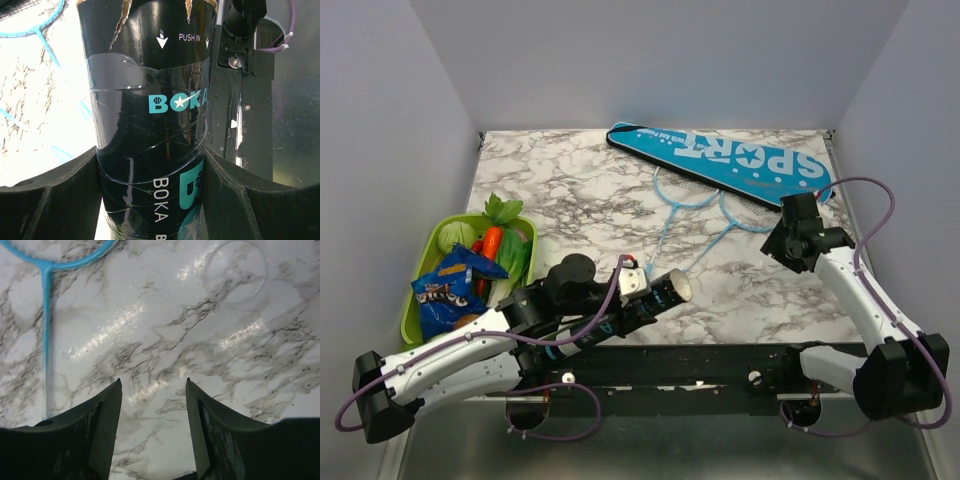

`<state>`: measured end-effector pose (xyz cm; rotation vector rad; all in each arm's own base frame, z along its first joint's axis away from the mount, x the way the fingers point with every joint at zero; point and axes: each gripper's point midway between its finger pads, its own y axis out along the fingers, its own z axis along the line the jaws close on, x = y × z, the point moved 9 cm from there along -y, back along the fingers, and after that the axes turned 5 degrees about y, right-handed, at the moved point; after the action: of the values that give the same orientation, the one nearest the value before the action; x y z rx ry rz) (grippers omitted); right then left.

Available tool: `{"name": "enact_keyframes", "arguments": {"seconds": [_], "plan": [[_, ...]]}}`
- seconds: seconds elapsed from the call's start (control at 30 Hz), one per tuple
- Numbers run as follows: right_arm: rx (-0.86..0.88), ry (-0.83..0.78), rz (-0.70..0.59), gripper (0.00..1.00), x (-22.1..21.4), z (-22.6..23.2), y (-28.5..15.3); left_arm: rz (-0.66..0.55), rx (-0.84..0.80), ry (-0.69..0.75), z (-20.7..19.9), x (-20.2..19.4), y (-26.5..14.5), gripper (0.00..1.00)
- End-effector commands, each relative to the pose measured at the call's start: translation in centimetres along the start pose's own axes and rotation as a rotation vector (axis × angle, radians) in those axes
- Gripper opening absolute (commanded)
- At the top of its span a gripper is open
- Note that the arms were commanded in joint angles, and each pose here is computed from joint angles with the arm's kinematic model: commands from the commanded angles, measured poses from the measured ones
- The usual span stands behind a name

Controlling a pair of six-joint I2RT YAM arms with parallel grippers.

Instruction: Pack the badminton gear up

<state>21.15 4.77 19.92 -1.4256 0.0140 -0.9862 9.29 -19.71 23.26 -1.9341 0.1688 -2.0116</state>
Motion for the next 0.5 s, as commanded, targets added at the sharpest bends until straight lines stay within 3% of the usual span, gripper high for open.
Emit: {"name": "enact_keyframes", "arguments": {"seconds": [0.0,0.47], "plan": [[-0.094,0.08,-0.055,0.62,1.7,-1.2,3.3,-0.053,0.038,0.019,0.2,1.4,-0.7,0.16],[-0.255,0.086,-0.001,0.56,5.9,-3.9,9.4,-0.09,0.04,0.026,-0.2,1.9,-1.6,0.16]]}}
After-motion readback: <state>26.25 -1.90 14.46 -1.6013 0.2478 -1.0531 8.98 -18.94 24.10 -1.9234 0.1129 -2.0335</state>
